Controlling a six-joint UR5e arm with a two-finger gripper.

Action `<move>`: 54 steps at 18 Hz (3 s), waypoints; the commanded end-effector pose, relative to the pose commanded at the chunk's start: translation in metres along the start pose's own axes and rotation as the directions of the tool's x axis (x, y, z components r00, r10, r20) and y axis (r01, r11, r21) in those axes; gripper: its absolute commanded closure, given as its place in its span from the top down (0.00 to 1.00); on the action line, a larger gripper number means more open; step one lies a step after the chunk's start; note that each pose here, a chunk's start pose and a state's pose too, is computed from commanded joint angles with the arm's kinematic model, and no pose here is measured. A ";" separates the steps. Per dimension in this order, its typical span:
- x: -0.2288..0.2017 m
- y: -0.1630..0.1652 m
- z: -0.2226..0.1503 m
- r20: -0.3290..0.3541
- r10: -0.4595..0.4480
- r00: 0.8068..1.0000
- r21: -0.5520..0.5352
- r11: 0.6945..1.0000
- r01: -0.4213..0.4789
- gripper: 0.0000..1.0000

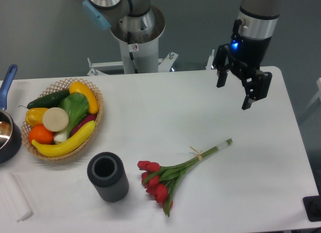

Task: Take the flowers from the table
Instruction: 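Move the open gripper toward the red tulip bouquet stems, then lower the open gripper onto the tulip stems near the twine tie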

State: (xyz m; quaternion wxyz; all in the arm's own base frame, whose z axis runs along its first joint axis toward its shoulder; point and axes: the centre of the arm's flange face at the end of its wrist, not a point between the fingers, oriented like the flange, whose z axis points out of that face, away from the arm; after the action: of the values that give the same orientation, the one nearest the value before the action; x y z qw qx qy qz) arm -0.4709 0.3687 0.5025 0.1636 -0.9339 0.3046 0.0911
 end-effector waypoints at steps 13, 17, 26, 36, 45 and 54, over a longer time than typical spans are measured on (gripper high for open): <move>0.001 -0.026 0.012 -0.001 -0.223 0.975 0.046 0.974 0.223 1.00; 0.001 -0.037 0.020 -0.020 -0.324 0.946 0.041 0.945 0.325 1.00; 0.026 -0.057 0.070 -0.012 -0.498 0.867 0.060 0.865 0.498 1.00; 0.038 -0.080 0.110 -0.008 -0.474 0.881 0.073 0.878 0.473 1.00; 0.028 -0.092 0.169 -0.084 -0.405 0.910 0.048 0.911 0.410 1.00; 0.031 -0.073 0.238 -0.138 -0.268 0.953 -0.111 0.961 0.254 1.00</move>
State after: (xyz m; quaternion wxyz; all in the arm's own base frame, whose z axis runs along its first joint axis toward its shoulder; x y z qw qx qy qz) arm -0.4193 0.4936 0.2914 0.1074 -0.9767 0.1856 0.0111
